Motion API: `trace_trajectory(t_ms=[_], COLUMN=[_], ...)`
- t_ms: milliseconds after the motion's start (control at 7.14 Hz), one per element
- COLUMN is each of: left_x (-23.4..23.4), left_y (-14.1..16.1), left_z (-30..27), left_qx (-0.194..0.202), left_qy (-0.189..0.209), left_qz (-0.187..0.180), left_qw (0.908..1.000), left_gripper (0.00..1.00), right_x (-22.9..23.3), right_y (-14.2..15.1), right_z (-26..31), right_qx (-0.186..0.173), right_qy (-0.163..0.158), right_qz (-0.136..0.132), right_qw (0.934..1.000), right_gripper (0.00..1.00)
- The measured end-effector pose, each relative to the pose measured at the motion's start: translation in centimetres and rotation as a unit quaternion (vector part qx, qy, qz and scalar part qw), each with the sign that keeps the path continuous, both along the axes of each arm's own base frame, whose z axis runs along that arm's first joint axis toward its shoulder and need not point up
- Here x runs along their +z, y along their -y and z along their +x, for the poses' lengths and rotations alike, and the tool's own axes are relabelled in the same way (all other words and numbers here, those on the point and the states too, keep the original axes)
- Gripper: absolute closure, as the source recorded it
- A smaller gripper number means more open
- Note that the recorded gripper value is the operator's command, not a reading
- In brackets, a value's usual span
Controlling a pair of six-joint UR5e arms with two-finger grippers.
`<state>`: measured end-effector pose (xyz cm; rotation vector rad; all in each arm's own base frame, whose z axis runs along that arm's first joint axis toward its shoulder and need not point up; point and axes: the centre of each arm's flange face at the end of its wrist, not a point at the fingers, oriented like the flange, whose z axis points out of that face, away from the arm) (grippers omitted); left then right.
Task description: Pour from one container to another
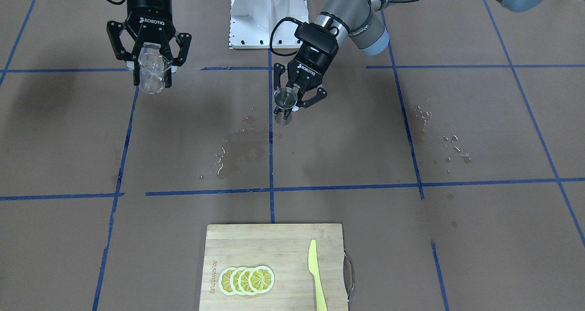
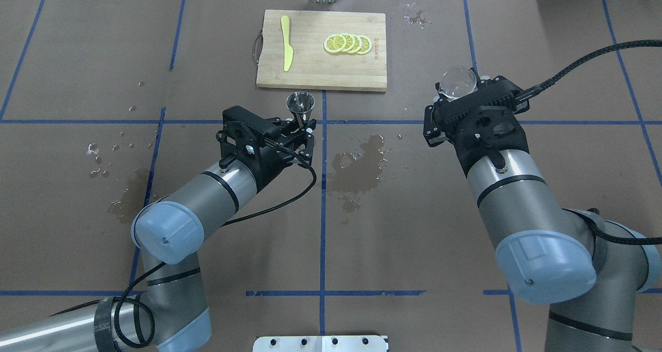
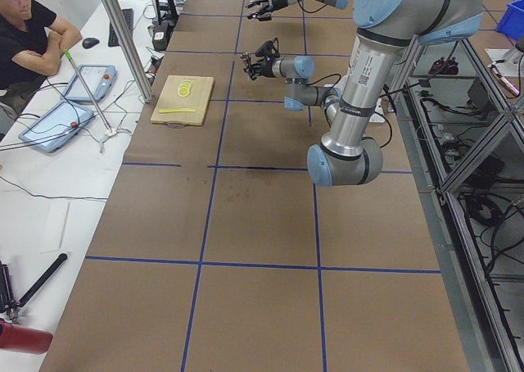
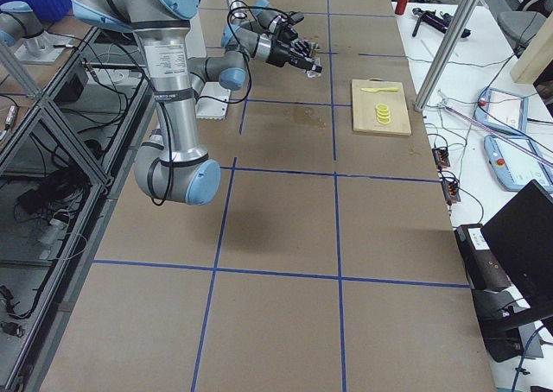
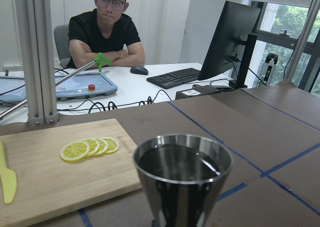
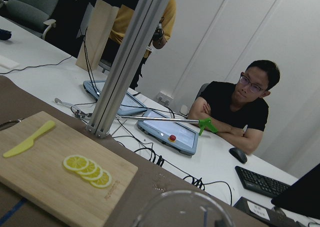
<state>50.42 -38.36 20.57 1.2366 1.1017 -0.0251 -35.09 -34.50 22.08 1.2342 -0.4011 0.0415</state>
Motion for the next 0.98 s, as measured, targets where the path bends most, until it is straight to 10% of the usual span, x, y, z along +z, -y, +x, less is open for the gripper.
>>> trace_trajectory(t_ms=[560, 980], left_x=[6.0, 12.2], left_y=[2.2, 3.1], left_z=[-5.0, -9.2], left_qx=[-0.059, -0.106], left_qy=[0.041, 0.077], left_qz=[-0.017, -0.047], left_qw=[0.9973, 0.9903], left_gripper=[1.00, 1.00], right_x=[10.4, 11.7], right_y=[3.0, 4.3], right_z=[4.9, 6.3], right_qx=[0.008, 0.085], right_qy=[0.094, 0.262], right_qz=[-0.176, -0.232], right_qw=[0.9799, 0.9330], right_gripper=[1.00, 1.00])
